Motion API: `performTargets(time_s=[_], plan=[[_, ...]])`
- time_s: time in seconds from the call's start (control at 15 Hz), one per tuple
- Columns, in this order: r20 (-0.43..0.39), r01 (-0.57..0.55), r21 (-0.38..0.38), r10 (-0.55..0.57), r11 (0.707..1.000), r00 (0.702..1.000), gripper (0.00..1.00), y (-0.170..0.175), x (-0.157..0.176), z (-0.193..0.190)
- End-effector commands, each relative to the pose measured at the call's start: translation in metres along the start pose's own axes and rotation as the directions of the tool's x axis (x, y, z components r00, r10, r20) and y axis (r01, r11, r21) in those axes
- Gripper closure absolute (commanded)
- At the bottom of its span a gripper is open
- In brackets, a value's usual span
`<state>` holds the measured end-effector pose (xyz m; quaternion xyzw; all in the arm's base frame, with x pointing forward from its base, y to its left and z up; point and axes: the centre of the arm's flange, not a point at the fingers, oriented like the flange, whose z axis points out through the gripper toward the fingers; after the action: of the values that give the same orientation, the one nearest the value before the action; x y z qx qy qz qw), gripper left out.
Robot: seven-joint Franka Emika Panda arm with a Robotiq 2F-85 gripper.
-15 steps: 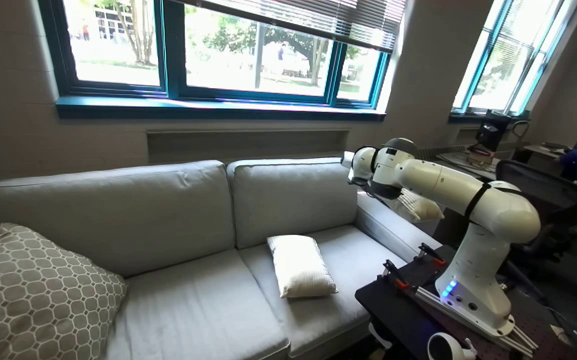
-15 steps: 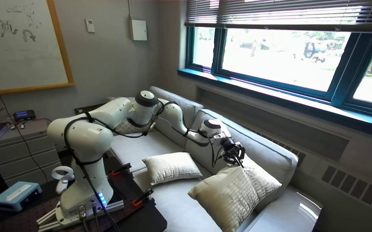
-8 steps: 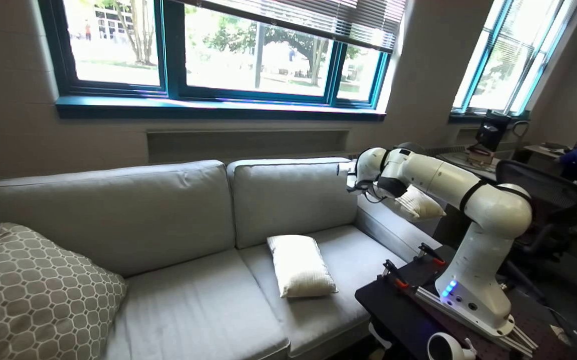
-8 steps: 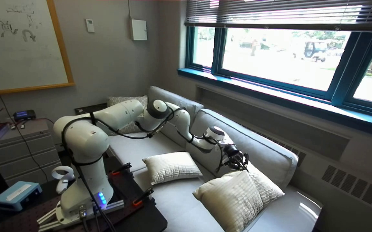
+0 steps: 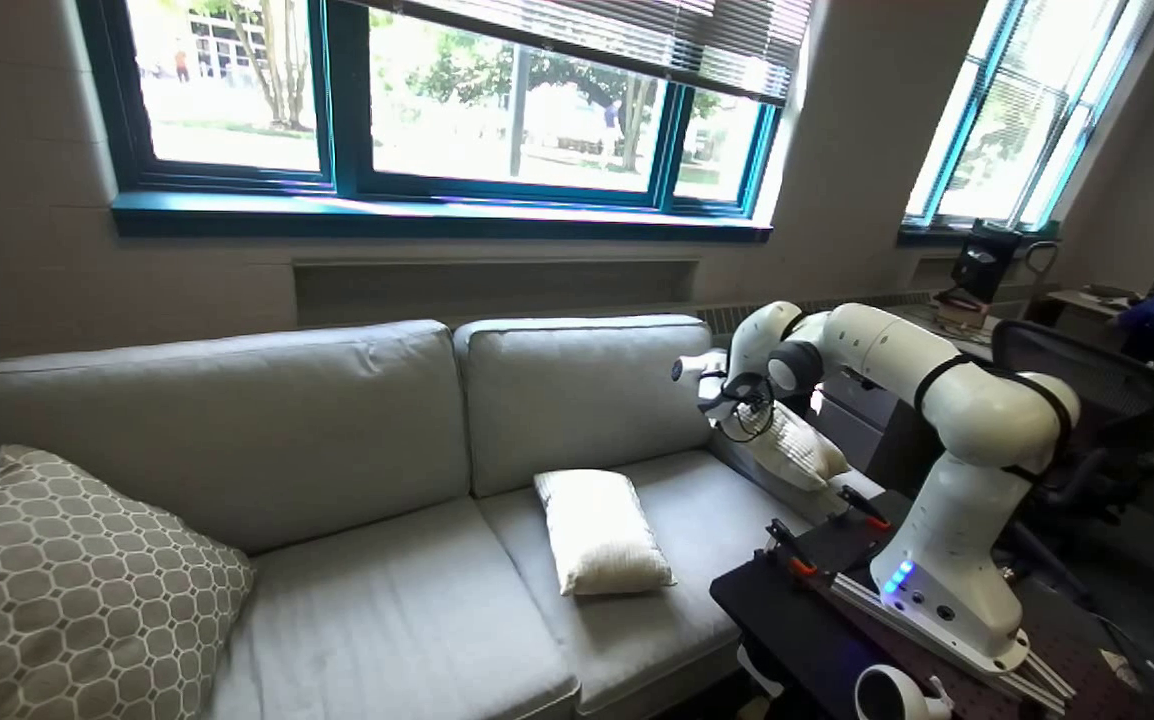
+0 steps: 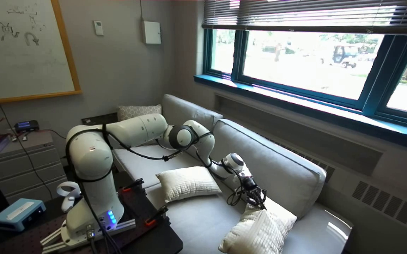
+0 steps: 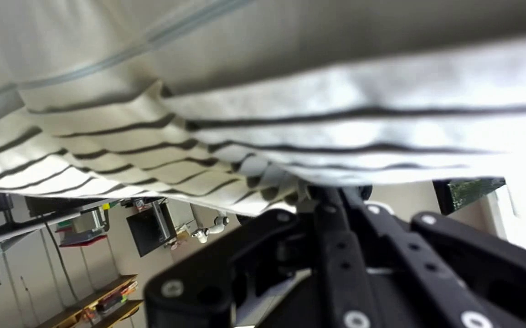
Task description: Stack the pillows at the edge of the sofa.
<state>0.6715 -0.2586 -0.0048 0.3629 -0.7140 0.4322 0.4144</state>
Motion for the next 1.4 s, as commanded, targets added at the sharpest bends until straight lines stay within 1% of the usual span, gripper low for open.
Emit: performTargets(time_s=[0.0,0.33,0.53,0.73,0.8,1.0,1.2,1.33], plan=[[-0.022,-0.005,-0.016,0.005,1.0,1.0,0.99,-0.046,-0.054,0.031],[-0.039,0.027,-0.03,-0.028,0.999,0.999,0.99,-0.042,-0.054,0.056],[-0.026,0.056,-0.031,-0.057,0.998,0.998,0.99,-0.036,-0.059,0.06],[-0.033,0.054,-0.036,-0.055,0.998,0.998,0.99,-0.034,-0.062,0.058],[-0.045,0.037,-0.049,-0.039,0.998,0.998,0.99,-0.034,-0.062,0.057],[-0.075,-0.036,-0.121,0.027,0.992,0.997,0.99,-0.039,-0.054,0.058],[-0.081,-0.093,-0.215,0.077,0.972,0.994,0.99,-0.044,-0.042,0.064],[-0.089,-0.112,-0.256,0.092,0.96,0.992,0.99,-0.043,-0.036,0.066]])
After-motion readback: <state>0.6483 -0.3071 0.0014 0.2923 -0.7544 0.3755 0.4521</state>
